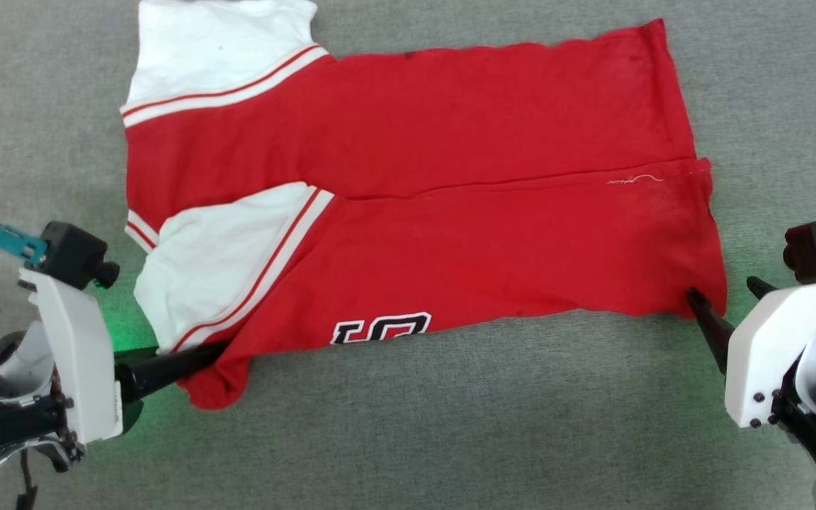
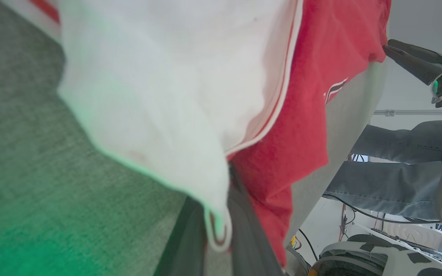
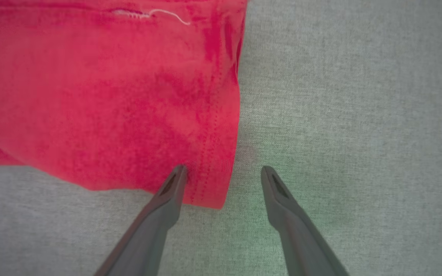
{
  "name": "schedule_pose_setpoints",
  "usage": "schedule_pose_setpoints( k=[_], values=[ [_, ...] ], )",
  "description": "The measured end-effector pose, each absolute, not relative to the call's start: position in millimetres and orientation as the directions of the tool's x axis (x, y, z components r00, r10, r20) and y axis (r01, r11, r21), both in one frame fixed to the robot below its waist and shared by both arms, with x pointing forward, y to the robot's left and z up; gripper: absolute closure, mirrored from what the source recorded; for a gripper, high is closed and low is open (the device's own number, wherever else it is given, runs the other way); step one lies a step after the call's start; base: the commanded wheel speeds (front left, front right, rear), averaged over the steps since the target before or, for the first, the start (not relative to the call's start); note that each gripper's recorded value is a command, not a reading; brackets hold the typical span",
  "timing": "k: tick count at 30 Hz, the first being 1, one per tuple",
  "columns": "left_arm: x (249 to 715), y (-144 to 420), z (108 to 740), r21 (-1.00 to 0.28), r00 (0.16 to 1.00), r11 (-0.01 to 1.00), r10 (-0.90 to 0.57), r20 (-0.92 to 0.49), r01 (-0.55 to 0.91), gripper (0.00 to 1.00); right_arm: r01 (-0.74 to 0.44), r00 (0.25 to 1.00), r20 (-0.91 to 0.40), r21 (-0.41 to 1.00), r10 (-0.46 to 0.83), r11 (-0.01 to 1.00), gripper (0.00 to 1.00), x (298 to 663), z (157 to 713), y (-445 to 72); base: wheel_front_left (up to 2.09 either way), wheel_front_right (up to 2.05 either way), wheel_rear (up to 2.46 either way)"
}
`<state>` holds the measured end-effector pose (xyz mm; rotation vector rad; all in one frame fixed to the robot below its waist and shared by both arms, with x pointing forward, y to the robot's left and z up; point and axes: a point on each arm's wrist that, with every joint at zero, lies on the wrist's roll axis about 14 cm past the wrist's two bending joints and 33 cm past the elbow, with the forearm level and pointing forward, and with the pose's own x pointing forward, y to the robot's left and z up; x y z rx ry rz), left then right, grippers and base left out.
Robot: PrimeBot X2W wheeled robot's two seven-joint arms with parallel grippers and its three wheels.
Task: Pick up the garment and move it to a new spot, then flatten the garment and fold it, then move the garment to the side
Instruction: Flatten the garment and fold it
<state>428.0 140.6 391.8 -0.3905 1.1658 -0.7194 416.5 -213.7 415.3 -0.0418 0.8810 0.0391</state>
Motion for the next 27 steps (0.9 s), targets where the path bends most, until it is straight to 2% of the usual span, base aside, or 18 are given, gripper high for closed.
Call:
schedule_pose_setpoints(
  k=[1, 2, 3, 4, 5, 11, 20, 27],
  values=[
    [428.1, 140.8, 391.7, -0.625, 0.212, 0.718, -0.692, -0.690, 0.307, 1.00, -0.053, 0.625, -0.780, -0.021, 0.017, 0.998, 0.00, 417.1, 413.0, -213.5, 0.00, 0.00, 0.00],
    [429.0, 141.1, 391.9, -0.624, 0.219, 0.718, -0.692, -0.688, 0.308, 1.00, -0.056, 0.615, -0.789, -0.023, 0.016, 0.998, 0.50, 417.2, 410.4, -213.1, 0.00, 0.00, 0.00],
    [429.6, 141.3, 392.0, -0.625, 0.224, 0.718, -0.692, -0.686, 0.306, 1.00, -0.056, 0.606, -0.795, -0.020, 0.018, 0.998, 0.66, 417.3, 407.6, -212.5, 0.00, 0.00, 0.00],
    [430.2, 141.4, 392.4, -0.626, 0.228, 0.718, -0.693, -0.684, 0.304, 1.00, -0.055, 0.603, -0.797, -0.015, 0.021, 0.998, 0.96, 418.2, 405.8, -211.7, 0.00, 0.00, 0.00],
    [430.7, 141.6, 392.6, -0.627, 0.234, 0.718, -0.693, -0.681, 0.301, 1.00, -0.054, 0.602, -0.798, -0.008, 0.026, 0.999, 1.00, 419.8, 404.5, -210.7, 0.00, 0.00, 0.00],
    [429.5, 142.1, 400.0, -0.628, 0.267, 0.717, -0.696, -0.666, 0.302, 1.00, -0.050, 0.609, -0.792, 0.017, 0.044, 0.999, 1.00, 419.0, 404.5, -208.8, 0.00, 0.00, 0.00],
    [409.8, 151.4, 419.4, -0.606, 0.306, 0.723, -0.690, -0.656, 0.333, 1.00, -0.060, 0.619, -0.784, 0.009, 0.044, 0.998, 1.00, 393.3, 416.9, -221.0, 0.00, 0.00, 0.00],
    [377.4, 155.6, 422.3, -0.605, 0.271, 0.718, -0.693, -0.668, 0.344, 1.00, -0.069, 0.558, -0.828, 0.009, 0.045, 0.998, 1.00, 359.7, 414.2, -228.6, 0.00, 0.00, 0.00]
  ],
)
